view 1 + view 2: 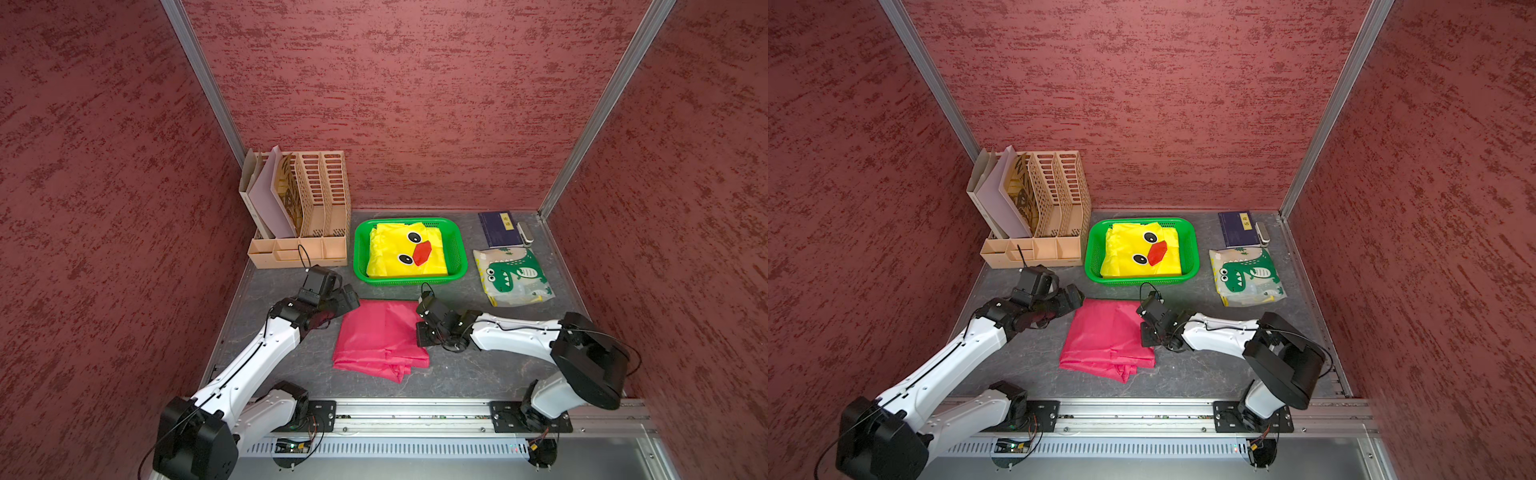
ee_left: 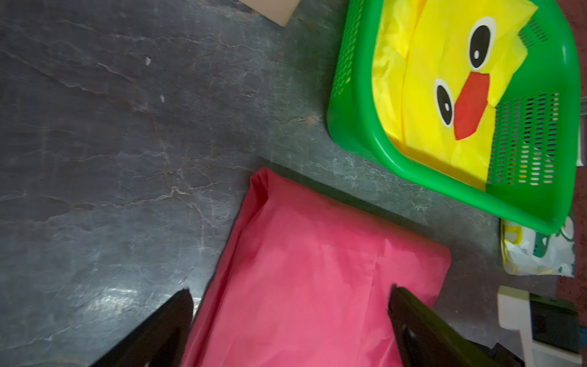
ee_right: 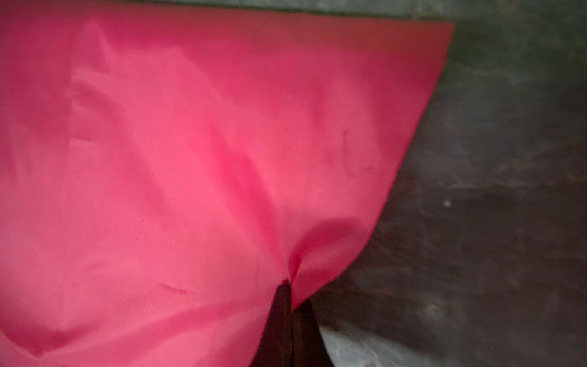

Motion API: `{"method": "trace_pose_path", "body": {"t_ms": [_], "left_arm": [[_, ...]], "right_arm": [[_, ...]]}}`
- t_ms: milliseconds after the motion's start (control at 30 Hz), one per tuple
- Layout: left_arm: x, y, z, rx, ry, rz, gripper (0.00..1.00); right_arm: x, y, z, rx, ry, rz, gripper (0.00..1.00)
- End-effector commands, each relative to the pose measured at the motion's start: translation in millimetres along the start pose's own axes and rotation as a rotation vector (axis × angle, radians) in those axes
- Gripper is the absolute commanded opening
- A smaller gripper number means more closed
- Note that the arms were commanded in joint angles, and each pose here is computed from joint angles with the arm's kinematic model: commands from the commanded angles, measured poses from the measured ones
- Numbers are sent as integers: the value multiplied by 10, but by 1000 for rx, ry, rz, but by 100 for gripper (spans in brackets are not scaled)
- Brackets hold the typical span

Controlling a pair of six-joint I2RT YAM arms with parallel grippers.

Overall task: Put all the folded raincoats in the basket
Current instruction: Move the raincoat to the center of the board.

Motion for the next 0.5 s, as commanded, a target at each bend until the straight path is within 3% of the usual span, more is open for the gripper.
{"method": "trace_pose_path", "body": {"t_ms": [0,67,100,133,167,300,467], "left_arm": [[63,-189,-55,19,-2,-165,100],[148,-259,-153,14,20,-246,100],[189,-284,-206,14,35,-281,100],[235,-302,-258,19,49,-302,100],[282,-291,-306,24,68,-291,100],[403,-211,-402,59,140,-204,100],[470,-82,-409,93,215,-56,100]], "right_arm": [[-95,-150,6,-27,-22,-38,7],[-137,-199,2,-23,-29,-43,17],[-192,-204,14,-18,-40,-30,29],[-228,-228,20,-10,-45,-26,50],[-265,-240,19,-4,-44,-18,61],[-460,-208,20,25,-36,32,73],[-633,-212,21,63,-19,78,77]]}}
Point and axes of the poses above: each gripper's point midway between its finger pads, its own x axis out along the fingers, its own y axis along the line the jaws close on, z = x × y, the point moved 6 cm from there along -x, back along the fingers, and after that the axes turned 15 degrees about x, right-handed, at the moved point
